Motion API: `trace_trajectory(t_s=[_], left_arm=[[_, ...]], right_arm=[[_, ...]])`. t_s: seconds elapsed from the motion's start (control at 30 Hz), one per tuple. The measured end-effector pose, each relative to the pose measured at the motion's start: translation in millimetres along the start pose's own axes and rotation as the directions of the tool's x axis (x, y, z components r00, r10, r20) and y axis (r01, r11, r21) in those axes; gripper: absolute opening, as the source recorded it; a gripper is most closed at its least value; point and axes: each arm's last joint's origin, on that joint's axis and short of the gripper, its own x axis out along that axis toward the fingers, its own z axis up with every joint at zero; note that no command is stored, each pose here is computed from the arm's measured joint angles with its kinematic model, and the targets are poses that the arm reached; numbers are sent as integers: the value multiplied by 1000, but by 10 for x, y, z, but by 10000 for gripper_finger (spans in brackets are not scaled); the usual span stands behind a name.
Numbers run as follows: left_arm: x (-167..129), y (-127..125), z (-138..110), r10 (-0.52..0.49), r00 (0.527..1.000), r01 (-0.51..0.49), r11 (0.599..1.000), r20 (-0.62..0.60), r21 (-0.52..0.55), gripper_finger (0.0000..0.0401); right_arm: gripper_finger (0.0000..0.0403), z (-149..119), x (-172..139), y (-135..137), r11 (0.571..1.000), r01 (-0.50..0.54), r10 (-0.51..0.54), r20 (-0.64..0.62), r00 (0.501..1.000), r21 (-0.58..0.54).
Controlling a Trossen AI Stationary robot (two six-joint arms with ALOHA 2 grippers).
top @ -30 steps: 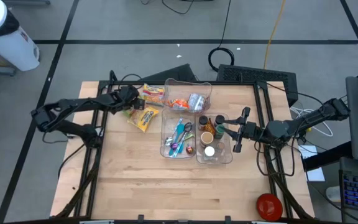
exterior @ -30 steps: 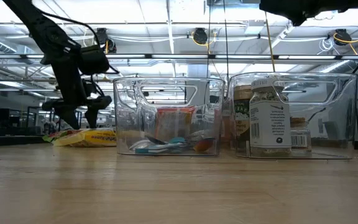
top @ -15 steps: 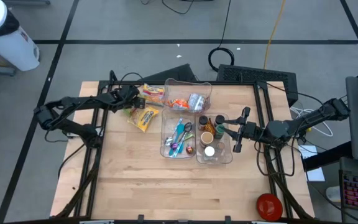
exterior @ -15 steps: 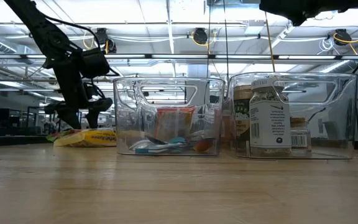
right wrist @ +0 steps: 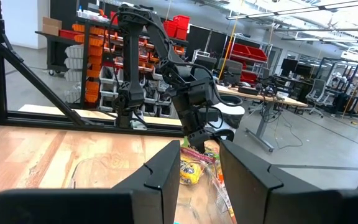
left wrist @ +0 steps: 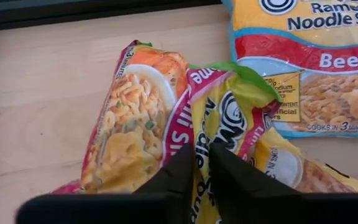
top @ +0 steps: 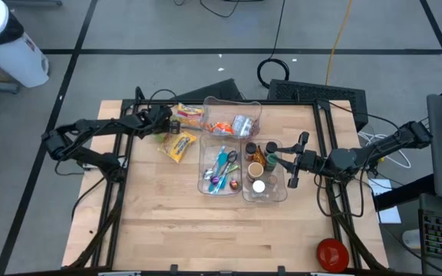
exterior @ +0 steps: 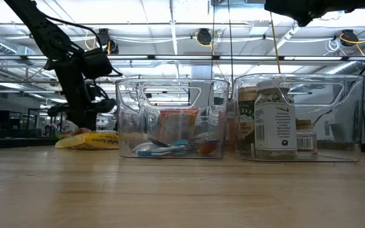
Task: Pick & Place Food Item
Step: Put the green noodle pack into the top transparent bin
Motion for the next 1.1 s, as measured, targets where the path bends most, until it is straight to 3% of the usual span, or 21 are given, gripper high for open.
trace_trajectory(t_s=[0.27,0.67,1.1], left_arm=[[3,1,3,5,1000,-5,1000,7,22,4],[-173,-25,51,-34,997,31,999,76,32,6],[-620,-123,46,-201,957,186,979,209,87,7]], right_arm=[[105,-2,0,0,1000,-1,1,-1,1000,-1],[105,-3,0,1,1000,-1,1,-3,1000,-2],[105,-3,0,1,1000,-1,1,-3,1000,-2]])
